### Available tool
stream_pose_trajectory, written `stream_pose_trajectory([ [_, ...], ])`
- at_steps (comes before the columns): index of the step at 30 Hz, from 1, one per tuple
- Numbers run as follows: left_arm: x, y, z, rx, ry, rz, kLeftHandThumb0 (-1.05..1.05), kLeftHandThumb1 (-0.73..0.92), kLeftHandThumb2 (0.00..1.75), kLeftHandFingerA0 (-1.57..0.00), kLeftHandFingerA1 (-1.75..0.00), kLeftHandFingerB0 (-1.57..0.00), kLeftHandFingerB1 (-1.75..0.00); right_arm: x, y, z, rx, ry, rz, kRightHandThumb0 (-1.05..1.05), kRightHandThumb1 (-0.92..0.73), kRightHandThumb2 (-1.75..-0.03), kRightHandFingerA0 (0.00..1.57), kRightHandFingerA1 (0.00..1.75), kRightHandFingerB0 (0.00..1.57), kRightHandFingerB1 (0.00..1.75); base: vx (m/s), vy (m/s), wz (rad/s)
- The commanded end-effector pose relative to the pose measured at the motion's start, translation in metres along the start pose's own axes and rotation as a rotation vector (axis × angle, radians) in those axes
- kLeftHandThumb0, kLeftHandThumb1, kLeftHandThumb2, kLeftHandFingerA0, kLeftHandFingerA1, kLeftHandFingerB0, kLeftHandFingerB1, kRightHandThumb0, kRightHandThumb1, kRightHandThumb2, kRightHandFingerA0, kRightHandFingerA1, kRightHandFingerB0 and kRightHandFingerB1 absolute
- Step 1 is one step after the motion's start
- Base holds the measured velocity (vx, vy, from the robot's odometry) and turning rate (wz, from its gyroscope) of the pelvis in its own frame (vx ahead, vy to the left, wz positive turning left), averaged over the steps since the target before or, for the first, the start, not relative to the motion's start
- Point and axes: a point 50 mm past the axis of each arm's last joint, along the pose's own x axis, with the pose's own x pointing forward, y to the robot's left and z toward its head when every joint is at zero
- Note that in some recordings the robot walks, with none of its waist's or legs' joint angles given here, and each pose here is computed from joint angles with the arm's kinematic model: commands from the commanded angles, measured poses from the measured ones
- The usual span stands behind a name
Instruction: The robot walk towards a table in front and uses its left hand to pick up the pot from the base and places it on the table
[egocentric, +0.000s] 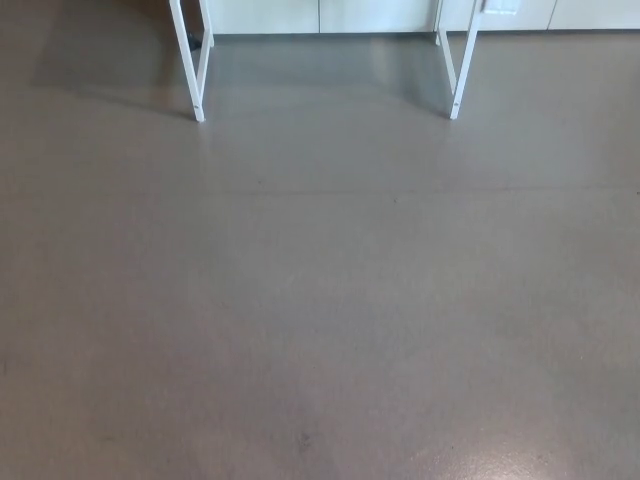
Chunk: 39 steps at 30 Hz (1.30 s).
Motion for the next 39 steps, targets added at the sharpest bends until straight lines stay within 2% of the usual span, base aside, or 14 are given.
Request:
stream_pose_trajectory([
  [1, -0.0042, -0.0032, 0.0054, -0.168, -0.039, -0.108, -0.28, 0.60, 0.58, -0.32, -0.34, -0.13, -0.28, -0.0043, 0.0010, 0.0062, 0.131, -0.037, 0.074, -0.44, -0.57, -0.74, 0.27, 0.50, 0.18, 0.44, 0.00, 0.000, 0.00],
  [11, -0.0042, -0.0038, 0.0106, -0.157, -0.035, -0.102, -0.28, 0.60, 0.58, -0.24, -0.33, -0.15, -0.28, -0.0056, 0.0036, 0.0080, 0.068, -0.026, 0.099, -0.43, -0.58, -0.71, 0.28, 0.48, 0.20, 0.43, 0.00, 0.000, 0.00],
  [24, -0.0011, -0.0022, 0.0101, -0.177, -0.033, -0.097, -0.27, 0.60, 0.58, -0.26, -0.33, -0.14, -0.28, -0.0059, 0.0047, 0.0095, 0.040, -0.019, 0.117, -0.43, -0.59, -0.72, 0.27, 0.48, 0.19, 0.43, 0.00, 0.005, 0.01],
  [39, -0.0007, -0.0019, 0.0128, -0.163, -0.031, -0.091, -0.28, 0.60, 0.58, -0.27, -0.33, -0.18, -0.29, -0.0016, 0.0017, 0.0043, 0.012, -0.016, 0.121, -0.41, -0.58, -0.70, 0.29, 0.48, 0.21, 0.43, 0.11, -0.124, 0.06],
])
